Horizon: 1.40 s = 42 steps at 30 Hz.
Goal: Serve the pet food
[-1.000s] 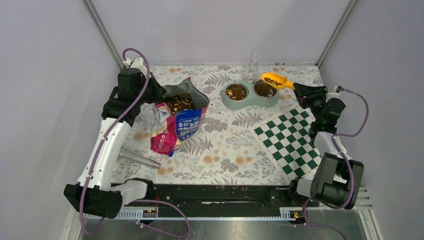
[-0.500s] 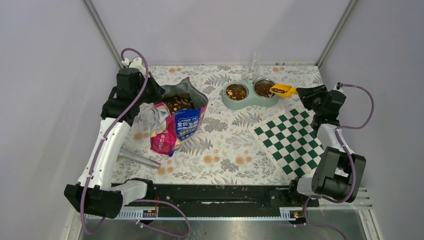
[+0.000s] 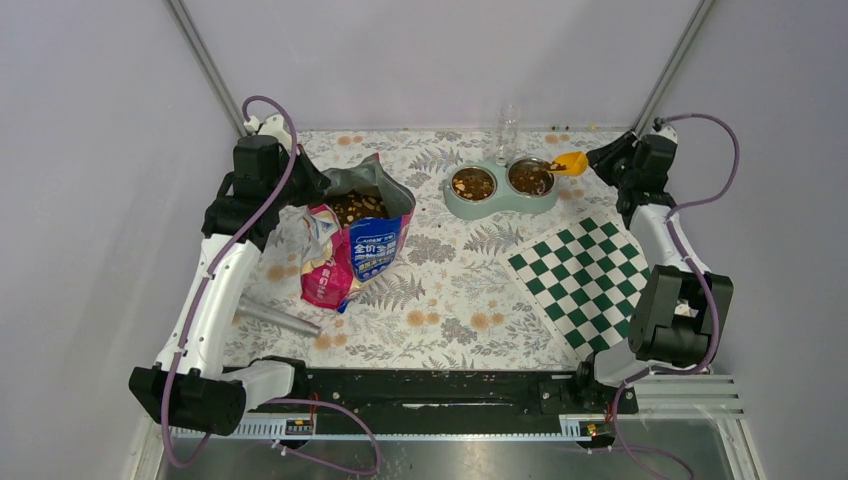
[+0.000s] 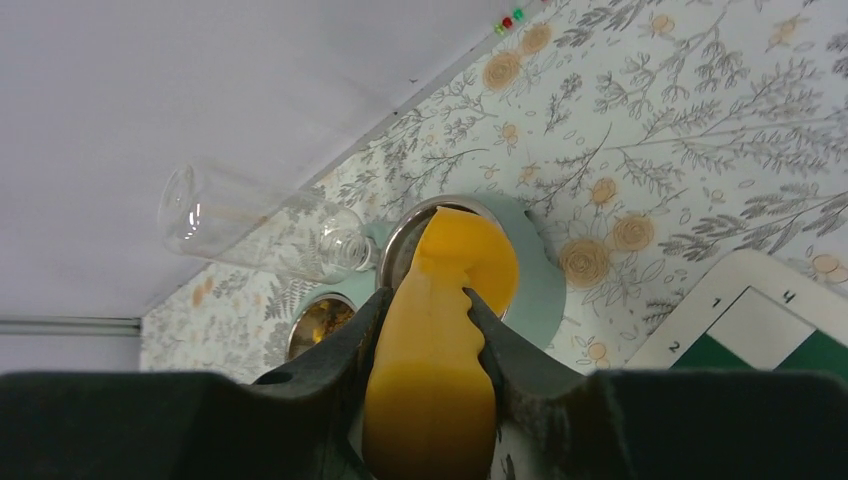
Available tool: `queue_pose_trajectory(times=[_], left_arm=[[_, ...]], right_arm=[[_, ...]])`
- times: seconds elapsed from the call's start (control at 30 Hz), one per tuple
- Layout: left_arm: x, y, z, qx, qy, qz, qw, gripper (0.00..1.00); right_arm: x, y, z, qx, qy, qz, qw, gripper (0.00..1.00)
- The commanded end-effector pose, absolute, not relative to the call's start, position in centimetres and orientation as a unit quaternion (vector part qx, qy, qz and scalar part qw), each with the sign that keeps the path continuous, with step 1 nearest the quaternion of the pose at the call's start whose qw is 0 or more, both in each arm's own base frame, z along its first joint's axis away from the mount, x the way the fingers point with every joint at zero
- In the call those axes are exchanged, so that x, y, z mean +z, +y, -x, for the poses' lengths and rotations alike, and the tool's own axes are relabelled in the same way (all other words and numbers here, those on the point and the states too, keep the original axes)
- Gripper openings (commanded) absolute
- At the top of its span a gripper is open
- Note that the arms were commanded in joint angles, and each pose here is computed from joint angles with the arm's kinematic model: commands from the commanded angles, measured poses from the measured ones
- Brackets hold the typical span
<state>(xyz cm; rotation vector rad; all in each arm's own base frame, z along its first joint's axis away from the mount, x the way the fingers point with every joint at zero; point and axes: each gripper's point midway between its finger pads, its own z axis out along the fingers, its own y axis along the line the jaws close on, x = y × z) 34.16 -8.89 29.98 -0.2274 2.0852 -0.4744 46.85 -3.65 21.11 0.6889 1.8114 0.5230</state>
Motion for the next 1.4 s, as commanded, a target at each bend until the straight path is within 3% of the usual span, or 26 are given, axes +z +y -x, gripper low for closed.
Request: queue_pose_trajectory(times=[0.0,0.43,0.53,0.83,1.07,1.23,1.37], left_arm=[[31.1,-8.5,-34.4,-0.191,0.847,0.091,0.488,0.00],[31.1,-8.4,-34.4,-0.189,0.847,0.089,0.489,0.00],[31.1,-8.4,-34.2,-0.188,0.847,0.089,0.490,0.00],[31.1,-8.3,-33.9,-0.188,0.844,0.089,0.495,0.00],[31.2,-8.7,-33.9,-0.200,0.843,0.088,0.492,0.00],[31.3,-8.9,-33.9,-0.204,0.842,0.087,0.491,0.00],[31.5,-8.8,-33.7,-0.203,0.840,0.087,0.495,0.00]], right_arm=[[23.0,-3.8,-47.7,0.134,0.790,-0.231,0.552,0.00],[25.2,-1.7,-45.2,0.061,0.830,-0.167,0.528,0.00],[25.6,0.1,-43.7,0.107,0.843,-0.162,0.502,0.00],[21.0,8.4,-39.1,0.325,0.875,-0.145,0.328,0.05],[16.7,10.0,-40.8,0.394,0.843,-0.190,0.313,0.01],[11.9,8.6,-41.4,0.339,0.867,-0.230,0.284,0.13],[8.9,6.1,-41.4,0.257,0.892,-0.244,0.279,0.40]])
